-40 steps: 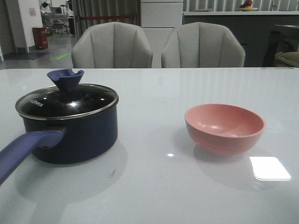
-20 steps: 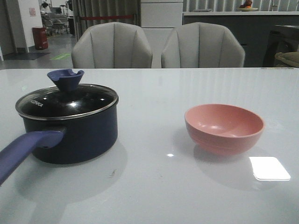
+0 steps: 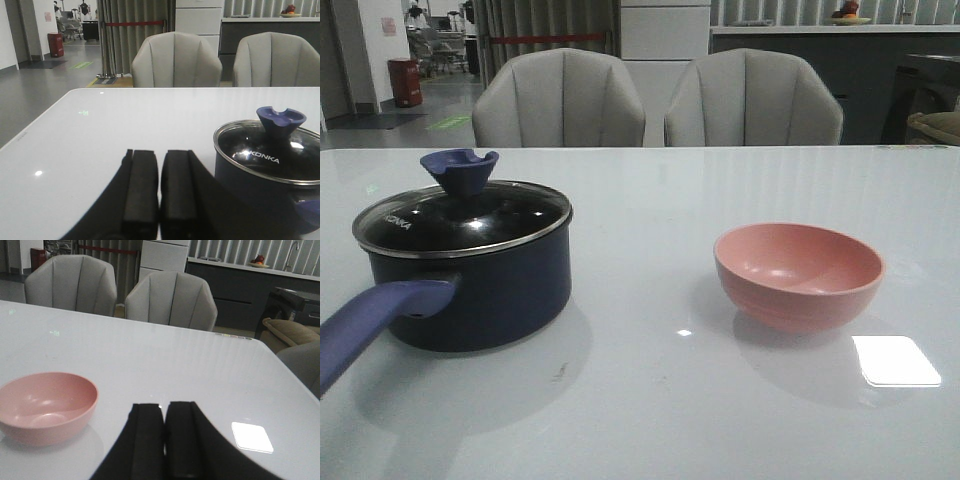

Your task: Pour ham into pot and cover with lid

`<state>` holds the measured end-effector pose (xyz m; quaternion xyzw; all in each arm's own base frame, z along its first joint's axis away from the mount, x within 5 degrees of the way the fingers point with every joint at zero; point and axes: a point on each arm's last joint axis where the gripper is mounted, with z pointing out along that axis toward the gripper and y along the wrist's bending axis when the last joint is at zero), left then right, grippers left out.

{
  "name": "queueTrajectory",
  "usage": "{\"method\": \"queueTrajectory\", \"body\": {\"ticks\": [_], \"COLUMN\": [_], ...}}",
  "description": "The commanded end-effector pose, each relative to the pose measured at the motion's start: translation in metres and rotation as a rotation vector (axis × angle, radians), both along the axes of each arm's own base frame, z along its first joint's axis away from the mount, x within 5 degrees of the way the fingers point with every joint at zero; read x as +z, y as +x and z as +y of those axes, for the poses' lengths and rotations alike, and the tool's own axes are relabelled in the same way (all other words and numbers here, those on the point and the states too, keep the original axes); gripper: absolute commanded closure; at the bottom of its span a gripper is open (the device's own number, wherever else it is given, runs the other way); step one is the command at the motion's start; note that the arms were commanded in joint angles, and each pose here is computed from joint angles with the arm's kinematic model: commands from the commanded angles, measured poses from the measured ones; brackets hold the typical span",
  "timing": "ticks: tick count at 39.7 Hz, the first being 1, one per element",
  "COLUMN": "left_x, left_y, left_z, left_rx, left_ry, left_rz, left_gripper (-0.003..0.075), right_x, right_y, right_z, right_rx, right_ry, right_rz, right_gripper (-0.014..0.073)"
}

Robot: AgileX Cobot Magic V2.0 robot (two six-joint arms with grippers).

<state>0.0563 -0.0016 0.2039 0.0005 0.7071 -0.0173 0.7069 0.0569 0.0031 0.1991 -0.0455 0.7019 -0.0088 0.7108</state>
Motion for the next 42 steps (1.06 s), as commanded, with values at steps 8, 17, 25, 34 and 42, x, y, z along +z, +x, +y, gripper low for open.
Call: {"method": "queueTrajectory", "body": {"ticks": [8, 17, 25, 34, 42], "left_x": [0.0013, 0.0013, 0.0013, 0.0013, 0.0013], "left_y": [-0.0008, -0.0008, -0.0008, -0.0008, -0.0008], "left_z": [-0.0001, -0.0001, -0.0001, -0.0001, -0.0001], "left_rx": [-0.004, -0.004, -0.004, -0.004, -0.004], "left_ry": [-0.008, -0.008, -0.008, -0.008, -0.008], "left_rz": [-0.077, -0.077, -0.077, -0.077, -0.077], "left_gripper": [0.0607, 0.0607, 0.0607, 0.0607, 0.0607], "right_x": [0.0075, 0.0068, 0.0068, 0.0068, 0.0068], "right_y": [-0.0022, -0.0021, -0.0021, -0.0021, -0.0021], "right_z": [-0.0003, -0.0004, -0.0004, -0.0004, -0.0004], "right_rx": [-0.004, -0.004, -0.004, -0.004, -0.004], "right_ry": [-0.018, -0.034, -0.034, -0.034, -0.034], "right_rz": [-0.074, -0.067, -0.067, -0.067, -0.067], "right_gripper": [0.0446, 0.0446, 0.0446, 0.0446, 0.0446]}}
